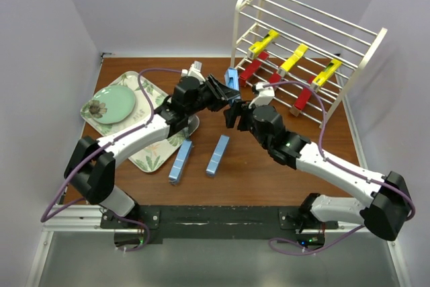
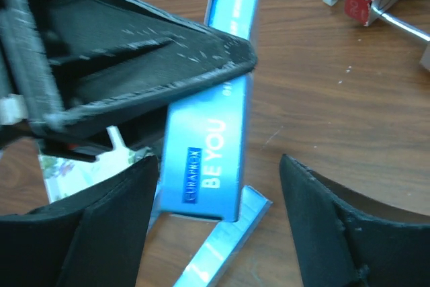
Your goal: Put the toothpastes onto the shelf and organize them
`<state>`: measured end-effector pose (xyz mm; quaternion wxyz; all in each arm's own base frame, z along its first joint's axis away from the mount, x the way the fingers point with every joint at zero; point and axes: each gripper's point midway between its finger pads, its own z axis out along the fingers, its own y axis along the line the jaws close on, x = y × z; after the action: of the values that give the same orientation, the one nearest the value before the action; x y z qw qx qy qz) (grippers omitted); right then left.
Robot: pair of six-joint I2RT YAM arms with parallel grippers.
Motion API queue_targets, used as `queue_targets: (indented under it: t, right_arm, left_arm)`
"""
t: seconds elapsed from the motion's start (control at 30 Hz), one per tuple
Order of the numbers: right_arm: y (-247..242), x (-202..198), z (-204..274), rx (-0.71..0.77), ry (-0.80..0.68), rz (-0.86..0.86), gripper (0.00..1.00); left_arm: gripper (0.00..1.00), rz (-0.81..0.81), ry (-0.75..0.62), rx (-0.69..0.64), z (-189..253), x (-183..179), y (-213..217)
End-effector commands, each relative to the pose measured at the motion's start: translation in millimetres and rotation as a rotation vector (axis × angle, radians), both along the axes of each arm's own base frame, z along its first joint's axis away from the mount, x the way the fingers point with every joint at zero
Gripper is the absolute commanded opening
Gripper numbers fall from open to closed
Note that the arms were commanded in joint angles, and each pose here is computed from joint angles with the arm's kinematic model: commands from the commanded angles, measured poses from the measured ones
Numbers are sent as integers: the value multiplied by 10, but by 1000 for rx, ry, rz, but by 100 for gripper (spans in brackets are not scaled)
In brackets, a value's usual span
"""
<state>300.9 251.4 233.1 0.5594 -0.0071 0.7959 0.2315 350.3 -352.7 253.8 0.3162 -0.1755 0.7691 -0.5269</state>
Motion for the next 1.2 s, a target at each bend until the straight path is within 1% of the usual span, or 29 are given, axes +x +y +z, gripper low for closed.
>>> queue_targets:
  t: [0.0,0.03,0.07,0.13,0.17,0.2,0.23,0.27,0.3,0.33,0.37,0.4,0.43,0.47,0.53,0.57,0.6,0.63,0.67,0.73,0.77,0.83,0.87,0.93,0.97,1.03,1.07,1.13,1.17]
  right_arm:
    - [11,111,342,49,-84,-47,68]
    - [8,110,345,42,-88,-47,65]
    - [-1,116,349,38,-90,-49,58]
    - [-2,103,374,33,-97,-44,51]
    - [-10,106,383,29,-100,-44,44]
    - [-13,93,410,29,-103,-41,41]
    - [-19,90,414,17,-106,-37,34]
    - [-26,82,435,15,-109,-34,31]
    - [-25,68,447,6,-107,-27,28]
    - [-41,63,472,-2,-113,-24,23]
    - [-42,51,484,-9,-113,-18,21]
    - [-44,39,517,-18,-111,-11,19]
    - [-54,26,509,-37,-102,-5,18]
    - [-60,23,519,-49,-99,-3,17]
    - [-90,12,557,-82,-83,-3,14]
    - [-97,7,576,-91,-79,-2,14]
    - [-117,-3,624,-111,-74,0,13]
    - [-155,26,651,-128,-72,-23,12]
    - [-187,31,746,-143,-71,-34,11]
    - [-277,82,849,-181,-79,-85,10]
    - [-298,122,957,-200,-78,-102,9]
    - [-369,198,1065,-254,-86,-147,9]
    - [-366,262,1181,-271,-86,-165,9]
    - [-428,365,1325,-291,-96,-200,9]
    - [-479,413,1528,-283,-113,-230,9]
    - [-523,608,1549,-320,-98,-276,9]
    - [-571,657,1759,-302,-122,-307,9]
    - [-619,882,1752,-325,-112,-353,9]
    - [-646,930,1952,-290,-142,-375,9]
  left_arm:
    - [26,8,-84,-104,423,-14,36]
    - [27,6,-84,-102,412,-15,33]
    - [27,5,-84,-102,408,-14,30]
    - [28,-3,-84,-102,397,-27,18]
    - [29,-3,-84,-102,393,-25,22]
    - [32,-4,-87,-99,391,-31,21]
    - [36,-3,-90,-95,382,-26,28]
    - [40,-2,-96,-90,386,-23,33]
    - [48,-5,-111,-80,393,-29,35]
    - [53,-4,-120,-74,400,-29,43]
    - [57,2,-131,-65,405,-21,56]
    - [67,8,-159,-43,434,-10,92]
    - [71,18,-175,-30,463,12,133]
    - [80,44,-193,-9,485,49,187]
    - [86,78,-251,59,577,92,334]
    - [91,126,-282,88,660,151,433]
    - [94,152,-322,153,710,152,561]
    - [96,178,-348,188,761,162,646]
    - [98,242,-402,268,827,228,805]
    - [99,314,-449,346,970,186,1062]
    - [100,373,-487,428,1004,206,1239]
    - [100,437,-533,489,1145,97,1492]
    - [100,495,-566,548,1199,18,1707]
    - [100,545,-589,609,1203,-80,1925]
    - [100,576,-608,671,1150,-189,2109]
    - [100,602,-616,727,1051,-302,2280]
    - [100,622,-615,776,924,-400,2431]
    - [100,621,-586,844,697,-496,2564]
    - [100,612,-573,874,527,-571,2635]
